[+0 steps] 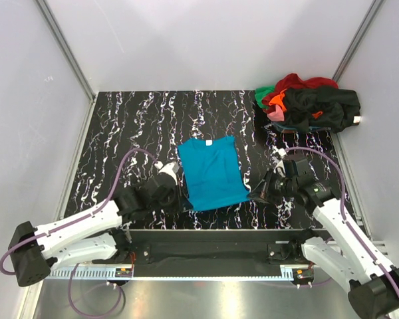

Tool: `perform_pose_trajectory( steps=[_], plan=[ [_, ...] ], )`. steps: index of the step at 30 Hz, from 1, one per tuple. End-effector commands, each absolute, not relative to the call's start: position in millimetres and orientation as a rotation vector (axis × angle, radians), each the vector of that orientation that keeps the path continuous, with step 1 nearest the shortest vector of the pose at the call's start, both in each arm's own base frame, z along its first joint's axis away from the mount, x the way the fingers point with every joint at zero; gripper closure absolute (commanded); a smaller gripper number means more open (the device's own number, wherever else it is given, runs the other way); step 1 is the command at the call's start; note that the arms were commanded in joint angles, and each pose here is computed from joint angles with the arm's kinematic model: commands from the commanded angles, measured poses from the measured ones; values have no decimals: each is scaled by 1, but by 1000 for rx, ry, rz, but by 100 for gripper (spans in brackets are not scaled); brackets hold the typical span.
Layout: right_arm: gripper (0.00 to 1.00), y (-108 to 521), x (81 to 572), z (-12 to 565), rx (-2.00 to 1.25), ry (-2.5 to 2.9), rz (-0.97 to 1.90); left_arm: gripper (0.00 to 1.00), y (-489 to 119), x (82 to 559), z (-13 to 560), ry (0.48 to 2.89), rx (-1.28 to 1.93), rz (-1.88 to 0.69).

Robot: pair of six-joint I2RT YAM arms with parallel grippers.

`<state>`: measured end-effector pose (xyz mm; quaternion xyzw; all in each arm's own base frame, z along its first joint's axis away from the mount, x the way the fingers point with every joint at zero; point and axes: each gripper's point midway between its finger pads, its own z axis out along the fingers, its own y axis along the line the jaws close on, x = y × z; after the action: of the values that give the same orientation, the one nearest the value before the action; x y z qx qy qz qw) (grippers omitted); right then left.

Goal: Fold and stack the t-shirts
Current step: Fold the tshirt

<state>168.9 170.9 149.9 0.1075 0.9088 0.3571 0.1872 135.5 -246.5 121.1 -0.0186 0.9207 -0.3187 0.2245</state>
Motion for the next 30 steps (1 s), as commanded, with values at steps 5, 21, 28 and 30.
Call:
perform_pose_trajectory(
  steps=[5,21,28,30],
  plan=[
    [100,153,184,164,324,2590,803,95,-228,150,148,2509,-57,-690],
    [100,163,318,201,217,2538,562,96,-206,265,184,2485,-123,-514],
    [100,164,366,188,214,2569,532,97,-206,313,176,2536,-135,-521],
    [100,165,379,179,220,2591,531,98,-204,325,163,2577,-157,-518]
  ],
)
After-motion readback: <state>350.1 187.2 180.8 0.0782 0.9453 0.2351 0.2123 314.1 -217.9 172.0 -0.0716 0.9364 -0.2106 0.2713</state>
